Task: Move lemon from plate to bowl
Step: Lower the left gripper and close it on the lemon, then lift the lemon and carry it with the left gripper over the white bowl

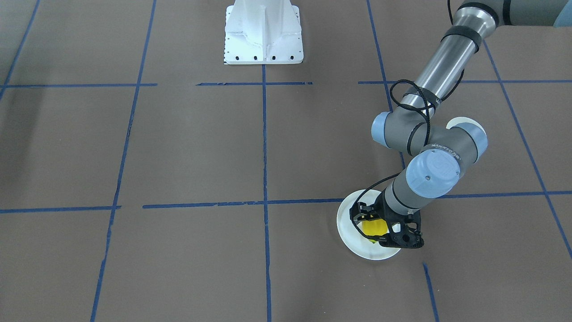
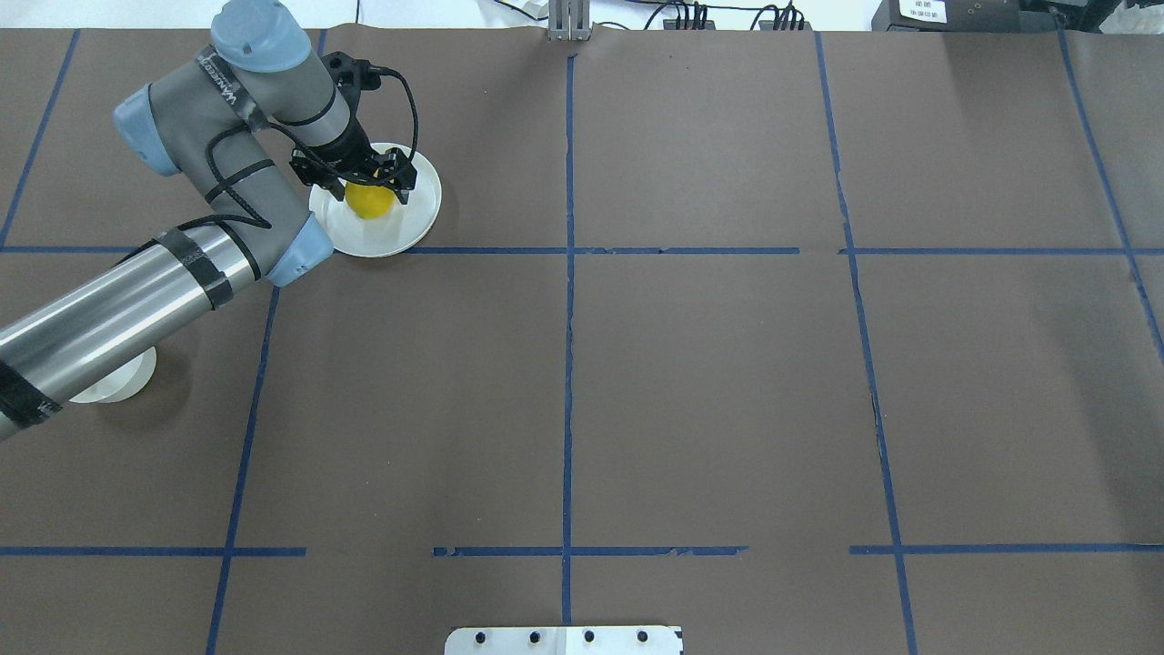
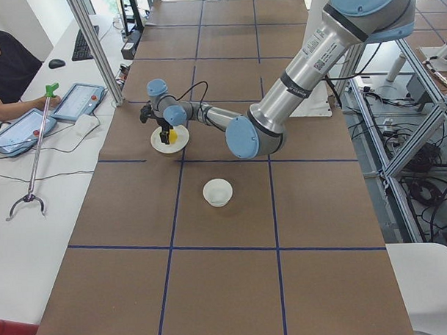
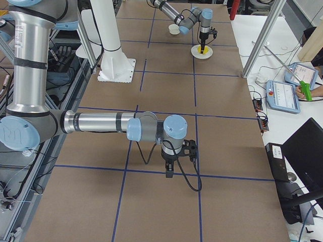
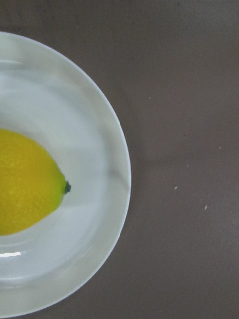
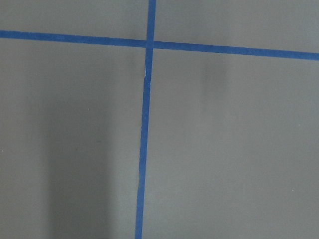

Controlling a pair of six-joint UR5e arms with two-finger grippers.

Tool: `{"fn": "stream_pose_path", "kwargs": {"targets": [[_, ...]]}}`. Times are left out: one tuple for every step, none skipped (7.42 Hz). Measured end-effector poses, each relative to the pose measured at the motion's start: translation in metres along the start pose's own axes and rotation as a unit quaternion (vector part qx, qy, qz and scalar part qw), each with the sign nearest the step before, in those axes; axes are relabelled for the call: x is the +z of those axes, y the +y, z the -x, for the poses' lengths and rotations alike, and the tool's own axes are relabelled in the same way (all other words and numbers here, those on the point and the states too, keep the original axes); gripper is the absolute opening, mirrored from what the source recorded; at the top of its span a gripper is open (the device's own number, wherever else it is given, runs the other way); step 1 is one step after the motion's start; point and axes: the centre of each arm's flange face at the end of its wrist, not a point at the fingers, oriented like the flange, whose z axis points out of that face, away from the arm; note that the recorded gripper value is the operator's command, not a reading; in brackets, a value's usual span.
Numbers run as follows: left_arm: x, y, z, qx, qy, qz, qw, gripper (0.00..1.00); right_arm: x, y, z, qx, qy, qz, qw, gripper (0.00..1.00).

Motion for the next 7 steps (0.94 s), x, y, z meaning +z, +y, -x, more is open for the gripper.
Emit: {"fn": "stream_pose_path", "kwargs": {"targets": [[0.001, 0.0, 0.001, -0.001, -0.001, 0.0, 1.0, 0.0, 0.0, 0.0, 0.0, 0.0, 0.0, 0.0, 1.0, 1.0], [-0.001, -0.001, 0.003, -0.002, -0.001, 0.0, 1.0, 0.0, 0.0, 0.0, 0.0, 0.0, 0.0, 0.0, 1.0, 1.0], [-0.009, -0.007, 0.009, -0.007, -0.002, -0.006, 1.0, 0.0, 0.0, 0.0, 0.0, 0.0, 0.0, 0.0, 1.0, 1.0], [-0.025, -0.014, 0.021, -0.014, -0.001, -0.016, 0.9998, 0.0, 0.0, 0.0, 0.0, 0.0, 0.0, 0.0, 1.0, 1.0], [-0.042, -0.01, 0.041, -0.021, -0.001, -0.026, 0.9994, 0.0, 0.0, 0.0, 0.0, 0.0, 0.0, 0.0, 1.0, 1.0], [-0.059, 0.007, 0.063, -0.026, -0.002, -0.032, 0.9991, 0.0, 0.0, 0.0, 0.0, 0.0, 0.0, 0.0, 1.0, 1.0], [-0.08, 0.03, 0.083, -0.032, -0.005, -0.036, 0.9988, 0.0, 0.0, 0.0, 0.0, 0.0, 0.0, 0.0, 1.0, 1.0]]}}
